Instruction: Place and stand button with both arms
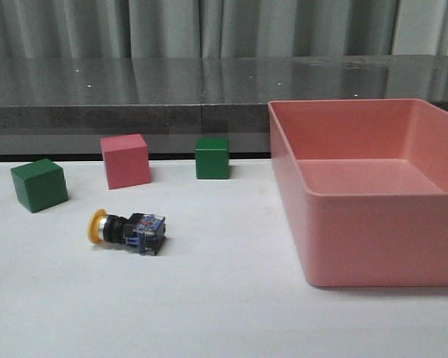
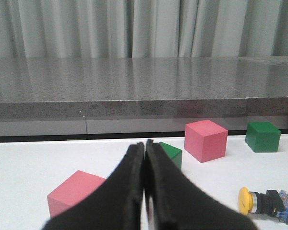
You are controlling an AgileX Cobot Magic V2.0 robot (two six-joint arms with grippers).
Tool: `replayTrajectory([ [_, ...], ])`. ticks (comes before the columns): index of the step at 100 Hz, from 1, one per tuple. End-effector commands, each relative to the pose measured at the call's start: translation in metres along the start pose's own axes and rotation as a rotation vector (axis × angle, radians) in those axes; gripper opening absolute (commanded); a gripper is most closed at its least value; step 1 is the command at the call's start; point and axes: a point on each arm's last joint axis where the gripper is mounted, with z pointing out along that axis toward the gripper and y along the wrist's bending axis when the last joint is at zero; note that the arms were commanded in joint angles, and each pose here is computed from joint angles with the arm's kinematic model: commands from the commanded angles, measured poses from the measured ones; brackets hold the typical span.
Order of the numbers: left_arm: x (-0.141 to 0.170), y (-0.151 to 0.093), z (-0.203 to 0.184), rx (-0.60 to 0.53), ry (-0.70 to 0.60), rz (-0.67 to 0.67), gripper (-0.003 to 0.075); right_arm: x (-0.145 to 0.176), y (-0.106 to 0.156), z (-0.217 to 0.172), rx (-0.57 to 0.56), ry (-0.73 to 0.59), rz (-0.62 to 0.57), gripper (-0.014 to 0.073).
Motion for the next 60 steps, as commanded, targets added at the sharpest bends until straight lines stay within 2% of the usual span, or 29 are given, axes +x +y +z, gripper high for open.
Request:
replayTrajectory([
  [1,0.007,-0.001,-0.001,0.009,-0.059,-0.009,-0.002,-0.002,-0.002,-0.006,0.041,-0.106,-0.002,-0.0062],
  [14,0.007,-0.001,-0.001,0.009,-0.059,-0.009,-0.002,0.012,0.001,-0.005,0.036,-0.08,-0.001,-0.0062],
  [37,0.006,-0.001,-0.001,0.011,-0.072,-0.027,-0.002,0.013,0.001,-0.005,0.037,-0.084,-0.001,-0.0062],
  [60,-0.014,0.003,-0.004,0.005,-0.263,-0.331,-0.002,0.013,0.001,-0.005,0.037,-0.084,-0.001,-0.0062],
])
